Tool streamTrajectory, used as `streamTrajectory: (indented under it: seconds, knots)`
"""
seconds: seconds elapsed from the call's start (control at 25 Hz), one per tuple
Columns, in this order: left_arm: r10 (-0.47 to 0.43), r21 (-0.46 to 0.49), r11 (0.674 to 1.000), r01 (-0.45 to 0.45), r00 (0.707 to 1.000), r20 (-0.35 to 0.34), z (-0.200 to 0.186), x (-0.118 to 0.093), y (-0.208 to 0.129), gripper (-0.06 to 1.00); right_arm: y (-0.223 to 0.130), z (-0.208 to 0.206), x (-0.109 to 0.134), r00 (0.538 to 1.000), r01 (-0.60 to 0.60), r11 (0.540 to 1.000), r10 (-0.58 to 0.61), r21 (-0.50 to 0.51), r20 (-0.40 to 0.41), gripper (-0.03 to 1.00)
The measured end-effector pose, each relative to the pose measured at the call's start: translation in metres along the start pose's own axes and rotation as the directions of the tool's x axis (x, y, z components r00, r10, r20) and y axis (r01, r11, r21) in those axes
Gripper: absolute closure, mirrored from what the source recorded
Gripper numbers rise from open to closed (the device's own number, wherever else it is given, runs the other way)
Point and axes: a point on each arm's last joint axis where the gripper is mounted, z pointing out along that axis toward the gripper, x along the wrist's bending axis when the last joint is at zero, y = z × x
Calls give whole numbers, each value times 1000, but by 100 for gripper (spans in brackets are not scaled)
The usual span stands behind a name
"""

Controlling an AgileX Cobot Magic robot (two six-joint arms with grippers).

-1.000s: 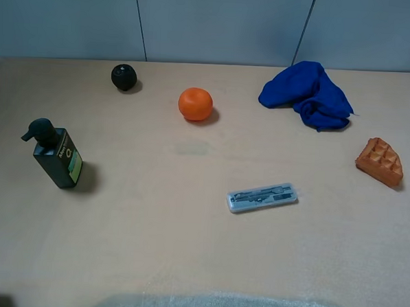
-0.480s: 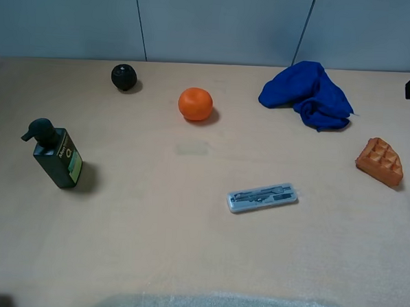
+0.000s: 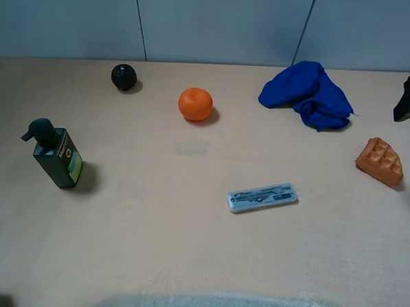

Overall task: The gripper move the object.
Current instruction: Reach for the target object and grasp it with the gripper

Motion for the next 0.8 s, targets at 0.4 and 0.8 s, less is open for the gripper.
streamTrajectory:
  seconds: [0.4, 0.8]
  knots:
    - [0, 0, 1000, 0, 1000, 0, 0, 0, 0, -5, 2, 49, -9, 999, -21, 990, 25, 138, -26, 27]
    - [0, 0, 1000, 0, 1000, 0, 0, 0, 0, -5, -1, 82, -18, 996, -29, 977, 45, 212, -73, 27]
